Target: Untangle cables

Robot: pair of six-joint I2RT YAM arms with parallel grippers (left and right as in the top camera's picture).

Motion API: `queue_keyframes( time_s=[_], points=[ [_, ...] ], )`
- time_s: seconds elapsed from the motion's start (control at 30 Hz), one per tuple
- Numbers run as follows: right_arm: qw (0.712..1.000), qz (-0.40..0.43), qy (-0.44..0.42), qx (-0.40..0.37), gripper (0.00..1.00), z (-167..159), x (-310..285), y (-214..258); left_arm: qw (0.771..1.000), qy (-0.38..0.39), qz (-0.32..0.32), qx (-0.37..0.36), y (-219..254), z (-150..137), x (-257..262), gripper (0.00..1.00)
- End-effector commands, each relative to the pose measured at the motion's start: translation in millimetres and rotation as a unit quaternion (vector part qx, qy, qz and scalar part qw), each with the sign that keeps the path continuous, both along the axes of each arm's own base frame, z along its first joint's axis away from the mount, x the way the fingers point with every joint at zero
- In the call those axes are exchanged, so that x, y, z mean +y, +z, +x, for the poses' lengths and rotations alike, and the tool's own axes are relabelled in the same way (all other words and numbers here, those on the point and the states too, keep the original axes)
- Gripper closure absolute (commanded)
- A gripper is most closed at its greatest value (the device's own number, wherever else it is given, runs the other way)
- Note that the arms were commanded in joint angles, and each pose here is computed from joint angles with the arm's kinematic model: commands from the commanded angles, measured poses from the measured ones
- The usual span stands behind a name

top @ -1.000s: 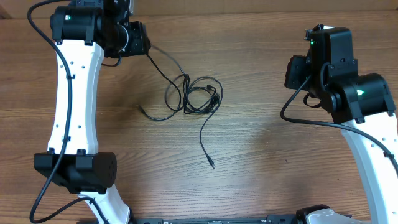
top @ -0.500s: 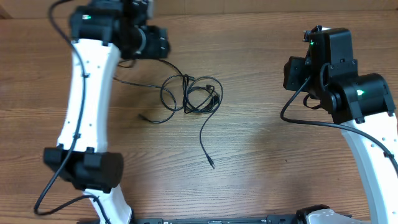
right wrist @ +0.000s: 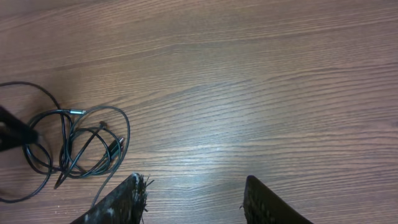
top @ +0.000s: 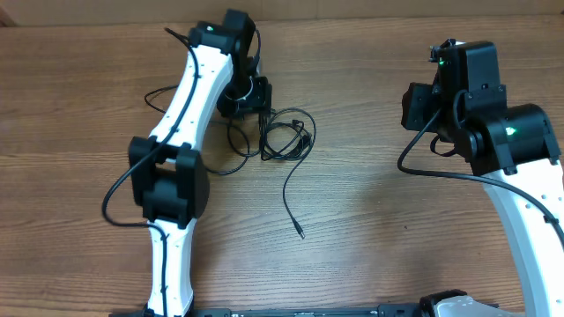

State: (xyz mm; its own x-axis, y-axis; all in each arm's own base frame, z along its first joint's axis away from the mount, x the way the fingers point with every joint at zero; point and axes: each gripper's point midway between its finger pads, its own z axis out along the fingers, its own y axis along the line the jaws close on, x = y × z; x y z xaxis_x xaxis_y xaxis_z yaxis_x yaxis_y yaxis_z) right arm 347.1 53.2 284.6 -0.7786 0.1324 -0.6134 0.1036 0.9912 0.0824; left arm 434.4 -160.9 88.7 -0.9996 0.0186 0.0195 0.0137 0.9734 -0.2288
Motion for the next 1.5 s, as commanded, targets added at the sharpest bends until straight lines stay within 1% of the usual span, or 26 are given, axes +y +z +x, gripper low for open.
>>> queue_keyframes(
  time_s=[0.0,0.2,0.23,0.37,0.43,0.5,0.67,0.83,0.87,0.9,1.0,1.1,1.13,1.2,1.27,1.4,1.47],
  points=[
    [1.0,0.005,0.004,-0.019,0.51,2,2,14,0.999,0.001,0.005,0.037,-28,-8,-13,0.4],
    [1.0,0.005,0.004,-0.018,0.51,2,2,14,0.998,-0.015,0.012,0.052,-65,-8,-27,0.45],
    [1.0,0.005,0.004,-0.018,0.5,2,2,14,0.998,-0.017,0.016,0.055,-72,-8,-28,0.5],
    [1.0,0.004,0.004,-0.015,0.5,1,1,13,0.997,-0.018,0.051,0.047,-80,-5,-17,0.55],
    [1.0,0.004,0.004,-0.015,0.5,1,1,13,0.997,-0.018,0.062,0.045,-80,-4,-13,0.78],
    [1.0,0.004,0.004,-0.015,0.5,0,1,13,0.997,-0.018,0.061,0.049,-80,-6,-13,0.96],
    [1.0,0.004,0.004,-0.015,0.5,1,1,13,0.998,-0.019,0.048,0.045,-56,-4,-17,0.96],
    [1.0,0.004,0.004,-0.015,0.5,1,1,13,0.999,-0.048,-0.005,-0.008,7,10,-35,0.96],
    [1.0,0.004,0.004,-0.015,0.5,1,2,13,0.998,-0.052,-0.026,-0.022,26,12,-41,0.96],
    [1.0,0.004,0.004,-0.015,0.48,1,2,13,0.996,-0.059,-0.049,-0.036,43,12,-48,0.96],
    [0.999,0.023,0.019,-0.012,0.46,0,10,12,0.985,-0.085,-0.126,-0.083,97,12,-68,0.96],
    [0.995,0.062,0.074,-0.006,0.45,0,33,11,0.972,-0.097,-0.173,-0.128,145,8,-77,0.96],
    [0.99,0.086,0.11,-0.002,0.45,0,47,11,0.962,-0.108,-0.199,-0.15,168,3,-83,0.96],
    [0.981,0.119,0.151,0.006,0.45,-1,66,9,0.944,-0.134,-0.242,-0.18,199,-5,-93,0.96],
    [0.97,0.149,0.19,0.018,0.44,-1,83,5,0.927,-0.152,-0.271,-0.212,228,-12,-98,0.96],
    [0.96,0.179,0.21,0.041,0.44,2,97,-6,0.906,-0.162,-0.283,-0.27,269,-21,-94,0.96],
    [0.946,0.215,0.233,0.06,0.43,2,111,-12,0.891,-0.167,-0.289,-0.307,296,-27,-91,0.96]
  ],
)
